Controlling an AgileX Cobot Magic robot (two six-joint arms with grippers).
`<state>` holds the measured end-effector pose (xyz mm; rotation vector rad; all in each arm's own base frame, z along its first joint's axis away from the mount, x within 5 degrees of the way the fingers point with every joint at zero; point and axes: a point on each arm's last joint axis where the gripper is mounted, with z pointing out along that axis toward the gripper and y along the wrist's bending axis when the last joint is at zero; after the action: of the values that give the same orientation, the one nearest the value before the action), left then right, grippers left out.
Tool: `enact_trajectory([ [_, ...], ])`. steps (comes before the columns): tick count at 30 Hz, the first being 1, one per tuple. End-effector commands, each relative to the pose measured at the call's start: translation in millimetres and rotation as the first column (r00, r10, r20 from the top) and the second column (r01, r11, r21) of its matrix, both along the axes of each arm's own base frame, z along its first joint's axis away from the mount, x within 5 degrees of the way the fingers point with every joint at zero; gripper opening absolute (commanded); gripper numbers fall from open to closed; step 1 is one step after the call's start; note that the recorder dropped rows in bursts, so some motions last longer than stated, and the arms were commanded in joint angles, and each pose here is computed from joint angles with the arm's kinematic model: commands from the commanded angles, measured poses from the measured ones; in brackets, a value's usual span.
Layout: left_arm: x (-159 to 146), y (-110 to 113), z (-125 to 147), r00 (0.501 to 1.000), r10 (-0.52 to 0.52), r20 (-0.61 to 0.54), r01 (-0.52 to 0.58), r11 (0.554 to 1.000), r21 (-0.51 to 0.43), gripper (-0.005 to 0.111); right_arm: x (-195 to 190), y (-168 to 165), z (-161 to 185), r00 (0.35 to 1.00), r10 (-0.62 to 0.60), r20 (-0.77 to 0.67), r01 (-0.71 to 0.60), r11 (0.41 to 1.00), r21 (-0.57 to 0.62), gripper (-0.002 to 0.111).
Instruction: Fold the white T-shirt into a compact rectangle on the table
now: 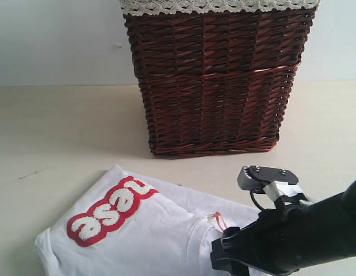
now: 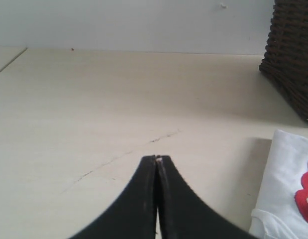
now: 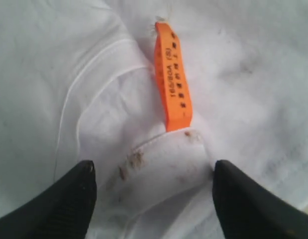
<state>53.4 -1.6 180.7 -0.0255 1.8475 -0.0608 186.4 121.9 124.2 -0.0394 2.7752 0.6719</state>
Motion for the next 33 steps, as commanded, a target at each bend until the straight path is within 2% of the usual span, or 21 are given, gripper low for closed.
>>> enact_trajectory([
  [1,0,0,1,1.0,0.001,0.011,-0.001,1.0,-0.012,0.0,8,12,0,0.999,0.051,-0.004,-0.05,0.997,0.063,0.064],
  [3,0,0,1,1.0,0.001,0.011,-0.001,1.0,-0.012,0.0,11,14,0,0.999,0.044,-0.004,-0.044,0.996,0.074,0.061],
  [8,0,0,1,1.0,0.001,0.011,-0.001,1.0,-0.012,0.0,13,11,-15,0.999,0.024,-0.039,-0.024,1.0,0.019,0.041],
  [11,0,0,1,1.0,0.001,0.011,-0.001,1.0,-0.012,0.0,15,15,-19,0.996,0.07,-0.047,-0.069,0.997,0.024,0.025],
  [15,0,0,1,1.0,0.001,0.011,-0.001,1.0,-0.012,0.0,21,25,-9,0.988,0.155,-0.004,-0.154,0.984,0.09,0.0],
  [20,0,0,1,1.0,0.001,0.011,-0.001,1.0,-0.012,0.0,31,34,18,0.972,0.216,0.091,-0.226,0.966,0.124,0.0],
  [24,0,0,1,1.0,0.001,0.011,-0.001,1.0,-0.012,0.0,34,31,48,0.956,0.261,0.133,-0.27,0.961,0.056,0.0],
  [27,0,0,1,1.0,0.001,0.011,-0.001,1.0,-0.012,0.0,33,19,70,0.956,0.277,0.098,-0.269,0.959,-0.088,0.0],
  [29,0,0,1,1.0,0.001,0.011,-0.001,1.0,-0.012,0.0,32,4,83,0.964,0.261,0.048,-0.242,0.938,-0.25,0.0],
  [30,0,0,1,1.0,0.001,0.011,-0.001,1.0,-0.012,0.0,30,-1,88,0.979,0.205,0.019,-0.191,0.941,-0.278,0.0],
  [31,0,0,1,1.0,0.001,0.011,-0.001,1.0,-0.012,0.0,28,-11,92,0.98,0.2,0.0,-0.186,0.909,-0.373,0.0],
  [33,0,0,1,1.0,0.001,0.011,-0.001,1.0,-0.012,0.0,23,-21,96,0.988,0.149,-0.041,-0.152,0.885,-0.44,0.0],
])
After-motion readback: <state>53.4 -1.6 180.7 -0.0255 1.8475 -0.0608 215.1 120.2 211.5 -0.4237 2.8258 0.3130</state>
